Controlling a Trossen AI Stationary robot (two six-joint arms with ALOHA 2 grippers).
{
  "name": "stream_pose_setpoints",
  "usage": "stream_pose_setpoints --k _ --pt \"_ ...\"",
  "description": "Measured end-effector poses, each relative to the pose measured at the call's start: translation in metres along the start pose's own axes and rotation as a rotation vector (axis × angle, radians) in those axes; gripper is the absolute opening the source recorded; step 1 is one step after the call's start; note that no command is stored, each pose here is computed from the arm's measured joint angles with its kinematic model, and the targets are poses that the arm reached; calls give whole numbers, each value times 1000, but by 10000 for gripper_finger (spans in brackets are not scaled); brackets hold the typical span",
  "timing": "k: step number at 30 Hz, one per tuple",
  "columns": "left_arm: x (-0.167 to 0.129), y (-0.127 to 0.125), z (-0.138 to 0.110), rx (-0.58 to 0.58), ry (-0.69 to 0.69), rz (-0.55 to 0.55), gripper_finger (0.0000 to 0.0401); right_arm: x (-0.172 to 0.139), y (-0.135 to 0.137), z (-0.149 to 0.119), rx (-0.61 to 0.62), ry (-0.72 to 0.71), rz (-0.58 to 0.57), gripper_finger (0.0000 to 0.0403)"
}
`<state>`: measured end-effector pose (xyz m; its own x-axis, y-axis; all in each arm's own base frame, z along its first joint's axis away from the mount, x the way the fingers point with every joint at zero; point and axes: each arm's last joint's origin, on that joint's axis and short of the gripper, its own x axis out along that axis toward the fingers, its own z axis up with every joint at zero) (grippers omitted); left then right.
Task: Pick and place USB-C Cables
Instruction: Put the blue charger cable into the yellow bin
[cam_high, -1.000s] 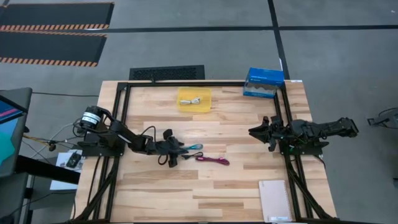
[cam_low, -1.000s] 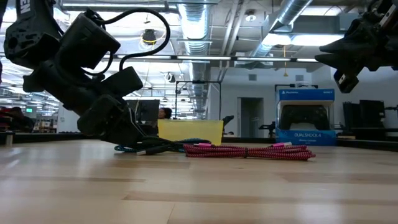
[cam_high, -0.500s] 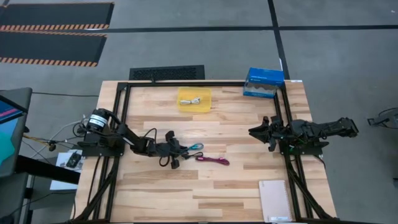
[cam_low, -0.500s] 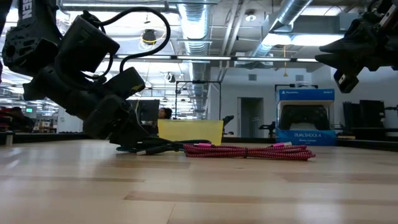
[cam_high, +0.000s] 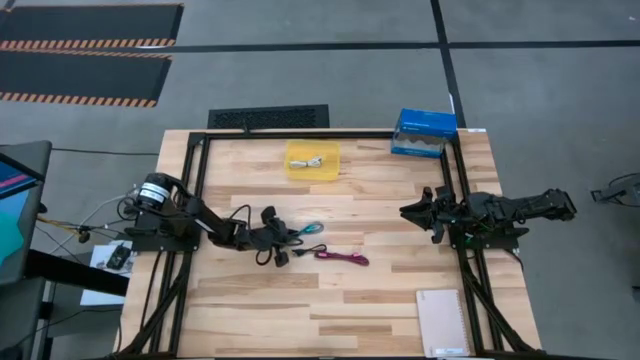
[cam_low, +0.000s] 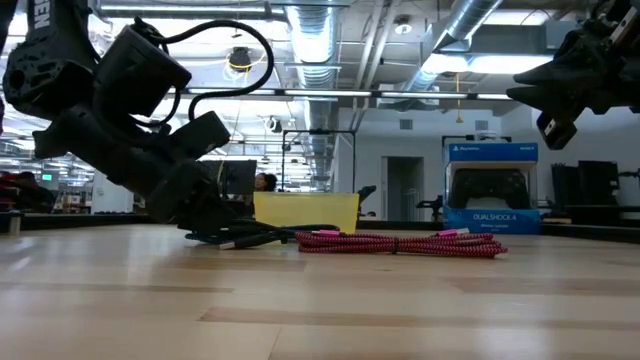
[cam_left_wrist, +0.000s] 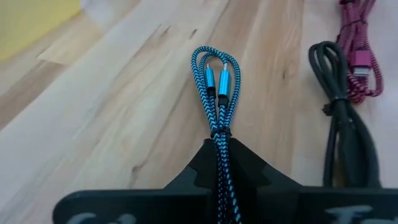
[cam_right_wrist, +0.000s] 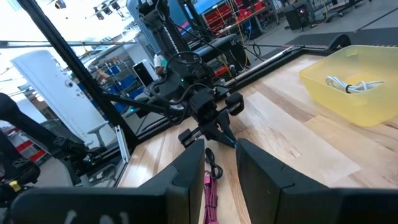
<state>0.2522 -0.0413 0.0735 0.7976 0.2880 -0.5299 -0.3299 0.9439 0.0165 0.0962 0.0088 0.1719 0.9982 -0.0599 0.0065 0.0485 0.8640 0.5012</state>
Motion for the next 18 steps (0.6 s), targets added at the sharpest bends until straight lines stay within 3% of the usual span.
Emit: stream_pose_setpoints --k 18 --pt "-21 10 17 -31 70 19 0 0 0 0 0 1 -1 118"
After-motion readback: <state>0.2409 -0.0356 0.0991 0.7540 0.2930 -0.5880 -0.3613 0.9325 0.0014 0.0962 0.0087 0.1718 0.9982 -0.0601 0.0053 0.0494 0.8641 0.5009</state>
